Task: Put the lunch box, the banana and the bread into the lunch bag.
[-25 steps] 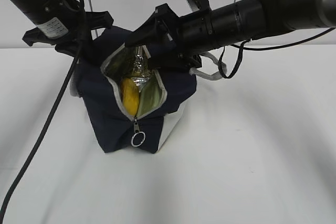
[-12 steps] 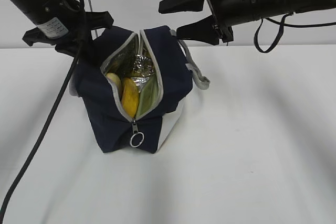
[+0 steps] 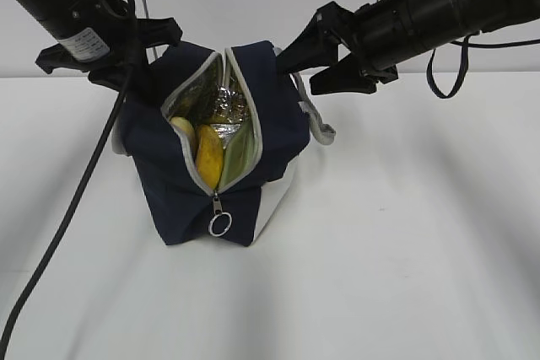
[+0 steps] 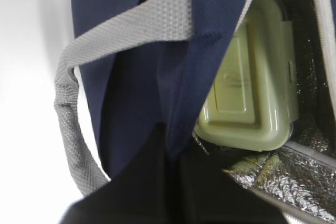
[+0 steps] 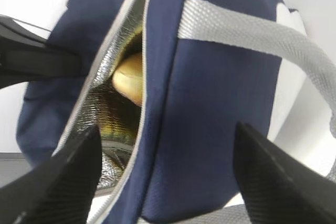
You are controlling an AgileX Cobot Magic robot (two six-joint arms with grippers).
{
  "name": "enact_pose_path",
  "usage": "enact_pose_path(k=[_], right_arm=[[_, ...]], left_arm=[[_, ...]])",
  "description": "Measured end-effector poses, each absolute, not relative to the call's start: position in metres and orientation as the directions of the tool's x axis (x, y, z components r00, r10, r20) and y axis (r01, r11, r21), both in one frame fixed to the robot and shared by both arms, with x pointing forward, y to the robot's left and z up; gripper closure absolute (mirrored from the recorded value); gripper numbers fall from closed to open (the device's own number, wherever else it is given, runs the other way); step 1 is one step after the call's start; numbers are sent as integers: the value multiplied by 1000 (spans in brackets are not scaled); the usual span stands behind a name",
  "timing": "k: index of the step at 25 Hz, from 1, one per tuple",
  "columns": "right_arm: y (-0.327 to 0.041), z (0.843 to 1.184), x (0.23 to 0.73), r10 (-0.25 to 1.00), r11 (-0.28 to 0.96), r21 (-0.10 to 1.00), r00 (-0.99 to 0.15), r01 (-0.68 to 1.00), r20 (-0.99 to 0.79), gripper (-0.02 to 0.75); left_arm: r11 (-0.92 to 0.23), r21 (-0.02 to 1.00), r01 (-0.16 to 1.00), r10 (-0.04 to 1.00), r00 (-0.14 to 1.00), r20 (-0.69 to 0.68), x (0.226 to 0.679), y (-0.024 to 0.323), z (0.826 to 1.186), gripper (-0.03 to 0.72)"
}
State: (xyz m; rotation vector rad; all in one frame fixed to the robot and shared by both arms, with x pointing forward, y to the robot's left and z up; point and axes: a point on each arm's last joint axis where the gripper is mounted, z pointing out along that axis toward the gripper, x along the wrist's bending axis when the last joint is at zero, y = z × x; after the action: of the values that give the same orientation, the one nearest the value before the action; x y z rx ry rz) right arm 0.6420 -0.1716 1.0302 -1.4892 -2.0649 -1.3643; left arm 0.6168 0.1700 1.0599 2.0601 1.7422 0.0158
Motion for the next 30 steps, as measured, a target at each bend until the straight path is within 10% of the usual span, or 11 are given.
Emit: enact_pose_path(k=[8,15,16,19,30], right_arm=[[-160,1002,647,600,57,477,-412,877,686,151],[-154,995,648,578,35,451,-386,892,719,387],[-154,996,648,570,27,448,-382,894,728,608],[-153,997,648,558,25,442,-379,897,738,721],[-159,1032,634,561,76,501,-453,862,693,734]], left_arm=[[-109,336,936,941,206,-269,617,170,1060,688],[-109,336,936,941,206,-269,617,170,1060,688],[-109,336,936,941,206,-269,617,170,1060,688],[-109,336,936,941,206,-269,617,170,1060,688],[-113,323,940,910,228,-345,610,150,1062,688]])
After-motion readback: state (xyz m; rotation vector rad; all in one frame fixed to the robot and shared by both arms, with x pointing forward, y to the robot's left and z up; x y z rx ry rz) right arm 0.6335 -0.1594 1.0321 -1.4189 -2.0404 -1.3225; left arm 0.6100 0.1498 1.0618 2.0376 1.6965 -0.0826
